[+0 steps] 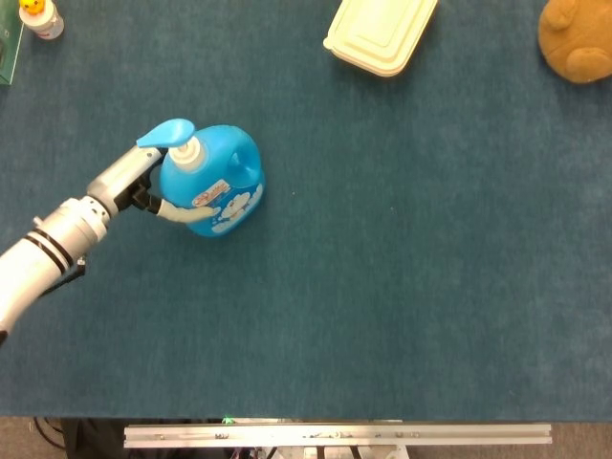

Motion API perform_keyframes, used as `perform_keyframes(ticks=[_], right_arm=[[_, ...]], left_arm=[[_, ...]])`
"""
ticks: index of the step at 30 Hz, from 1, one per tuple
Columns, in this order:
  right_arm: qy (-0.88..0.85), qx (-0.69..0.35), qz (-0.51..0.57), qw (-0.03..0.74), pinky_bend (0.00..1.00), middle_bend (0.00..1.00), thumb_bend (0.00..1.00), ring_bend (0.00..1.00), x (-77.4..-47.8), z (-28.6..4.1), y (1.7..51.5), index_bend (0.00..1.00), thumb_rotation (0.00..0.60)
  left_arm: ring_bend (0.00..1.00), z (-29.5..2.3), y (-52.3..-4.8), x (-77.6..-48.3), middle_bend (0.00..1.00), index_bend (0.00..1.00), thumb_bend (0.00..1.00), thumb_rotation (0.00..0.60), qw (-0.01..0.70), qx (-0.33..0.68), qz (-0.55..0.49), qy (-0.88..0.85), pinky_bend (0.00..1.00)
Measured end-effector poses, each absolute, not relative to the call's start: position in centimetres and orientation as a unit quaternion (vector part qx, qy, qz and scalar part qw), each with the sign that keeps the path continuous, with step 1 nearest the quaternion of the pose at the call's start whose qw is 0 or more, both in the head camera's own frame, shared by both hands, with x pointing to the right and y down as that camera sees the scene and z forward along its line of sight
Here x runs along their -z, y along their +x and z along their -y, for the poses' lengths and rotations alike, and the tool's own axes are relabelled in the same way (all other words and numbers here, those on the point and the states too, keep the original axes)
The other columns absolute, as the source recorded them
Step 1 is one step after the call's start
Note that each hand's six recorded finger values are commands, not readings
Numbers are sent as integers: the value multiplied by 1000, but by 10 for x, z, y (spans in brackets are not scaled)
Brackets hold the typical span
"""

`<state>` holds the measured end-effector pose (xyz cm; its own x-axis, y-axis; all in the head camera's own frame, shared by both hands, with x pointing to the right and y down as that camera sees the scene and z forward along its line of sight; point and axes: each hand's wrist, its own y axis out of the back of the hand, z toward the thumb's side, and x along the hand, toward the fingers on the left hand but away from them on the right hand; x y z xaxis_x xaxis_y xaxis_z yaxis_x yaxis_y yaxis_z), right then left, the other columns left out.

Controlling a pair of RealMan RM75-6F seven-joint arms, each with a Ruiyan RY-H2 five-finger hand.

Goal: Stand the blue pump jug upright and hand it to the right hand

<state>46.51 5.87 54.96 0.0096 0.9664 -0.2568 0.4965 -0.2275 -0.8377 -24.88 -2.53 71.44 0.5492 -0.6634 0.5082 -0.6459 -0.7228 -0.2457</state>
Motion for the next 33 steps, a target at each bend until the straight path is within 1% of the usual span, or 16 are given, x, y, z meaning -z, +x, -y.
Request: perform_keyframes(ticks=[2, 5, 8, 11, 14, 17, 21, 28, 33], right_arm=[[-656, -429, 558, 274, 240, 218, 76, 107, -550, -59, 465, 80, 600], [-655, -430, 558, 273, 240, 218, 75, 107, -549, -59, 465, 80, 600], [-655, -430, 559, 273, 240, 218, 75, 107, -549, -59, 465, 80, 600], [-655, -429, 558, 274, 240, 218, 75, 107, -549, -59, 465, 80, 600], [-656, -428, 558, 273, 240, 218, 75, 107, -549, -59, 464, 80, 600], [-658, -428, 557, 274, 240, 218, 75, 107, -549, -60, 463, 80, 600], [-658, -426, 557, 275, 240, 218, 75, 107, -548, -60, 462, 80, 600], [-658, -424, 558, 276, 240, 218, 75, 107, -546, -60, 463, 80, 600], [-661, -424, 555, 275, 240, 218, 75, 107, -548, -59, 461, 80, 600]], left_arm=[[192, 30, -254, -716, 245, 452, 204, 600, 22, 295, -370, -881, 185], [147, 34, -260, -718, 210, 399, 204, 600, 25, 295, -366, -882, 169], [73, 33, -265, -719, 140, 299, 204, 600, 25, 298, -360, -884, 140], [11, 32, -269, -718, 63, 177, 204, 600, 27, 300, -357, -884, 104], [0, 31, -273, -718, 20, 85, 204, 600, 30, 303, -358, -883, 88], [0, 31, -275, -717, 0, 23, 204, 600, 34, 308, -360, -880, 83], [0, 29, -277, -714, 0, 0, 204, 600, 37, 312, -361, -878, 53], [0, 19, -286, -707, 0, 0, 203, 600, 40, 319, -376, -869, 53], [0, 5, -293, -704, 0, 0, 204, 600, 22, 325, -403, -855, 54]])
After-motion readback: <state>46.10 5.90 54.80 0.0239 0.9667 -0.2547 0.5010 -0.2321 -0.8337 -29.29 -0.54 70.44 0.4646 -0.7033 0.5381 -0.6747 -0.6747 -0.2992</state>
